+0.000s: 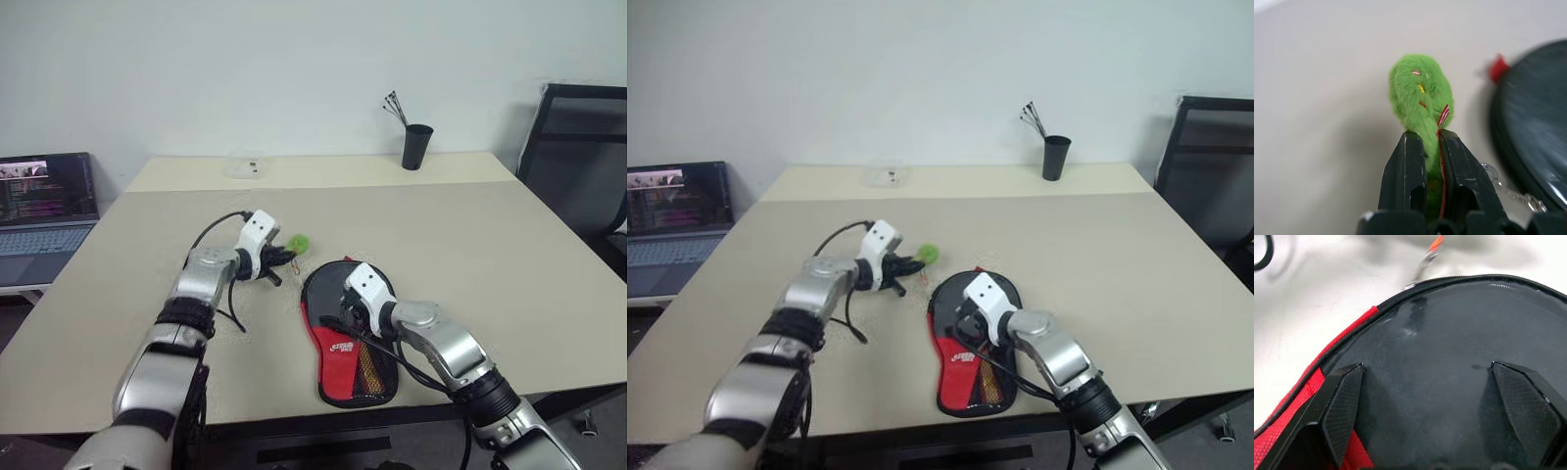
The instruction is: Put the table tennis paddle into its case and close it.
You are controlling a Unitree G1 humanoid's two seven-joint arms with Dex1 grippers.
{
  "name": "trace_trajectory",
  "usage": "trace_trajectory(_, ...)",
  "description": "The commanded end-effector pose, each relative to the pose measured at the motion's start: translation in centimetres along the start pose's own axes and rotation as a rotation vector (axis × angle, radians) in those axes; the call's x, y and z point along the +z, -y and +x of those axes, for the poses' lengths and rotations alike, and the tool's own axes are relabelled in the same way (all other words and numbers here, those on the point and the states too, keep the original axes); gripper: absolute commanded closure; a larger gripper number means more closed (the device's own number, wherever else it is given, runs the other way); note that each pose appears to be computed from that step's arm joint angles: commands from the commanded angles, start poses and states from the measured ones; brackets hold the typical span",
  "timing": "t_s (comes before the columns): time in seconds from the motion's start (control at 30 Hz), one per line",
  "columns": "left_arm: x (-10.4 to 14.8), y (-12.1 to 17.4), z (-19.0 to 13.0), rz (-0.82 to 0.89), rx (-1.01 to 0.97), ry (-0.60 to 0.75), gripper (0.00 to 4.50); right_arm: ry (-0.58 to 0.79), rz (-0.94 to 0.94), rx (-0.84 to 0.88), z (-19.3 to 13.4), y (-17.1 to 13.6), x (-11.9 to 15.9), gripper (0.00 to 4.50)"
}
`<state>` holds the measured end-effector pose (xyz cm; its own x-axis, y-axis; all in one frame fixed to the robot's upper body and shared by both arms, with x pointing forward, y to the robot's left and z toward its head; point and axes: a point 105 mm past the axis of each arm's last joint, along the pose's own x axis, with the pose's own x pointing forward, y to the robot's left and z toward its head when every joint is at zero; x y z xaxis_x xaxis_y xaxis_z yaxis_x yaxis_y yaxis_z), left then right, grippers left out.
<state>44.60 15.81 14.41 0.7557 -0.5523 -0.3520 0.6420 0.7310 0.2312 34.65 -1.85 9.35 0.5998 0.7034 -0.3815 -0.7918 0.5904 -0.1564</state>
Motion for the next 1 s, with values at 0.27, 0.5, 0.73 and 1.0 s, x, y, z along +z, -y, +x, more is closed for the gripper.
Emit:
trace_trajectory(0.27, 3.8, 0.0, 3.2, 0.218, 0.199, 0.008, 4.44, -0.139, 0.043, 0.006, -0.3, -0.6, -4.1, 0.00)
trace_trajectory(0.5, 6.5, 3.2, 5.5, 0.426, 0.171, 0.039, 4.44, -0.169, 0.052, 0.027, -0.9, -1.9, -5.1, 0.00)
trace_trajectory(0.73, 10.4, 7.7, 7.3, 0.673, 0.098, 0.137, 4.44, -0.185, 0.071, 0.026, -1.3, -2.7, -5.6, 0.00)
trace_trajectory(1.0, 13.5, 13.8, 8.5, 0.841, -0.040, 0.269, 4.44, -0.184, 0.083, 0.023, -1.1, -2.9, -5.6, 0.00)
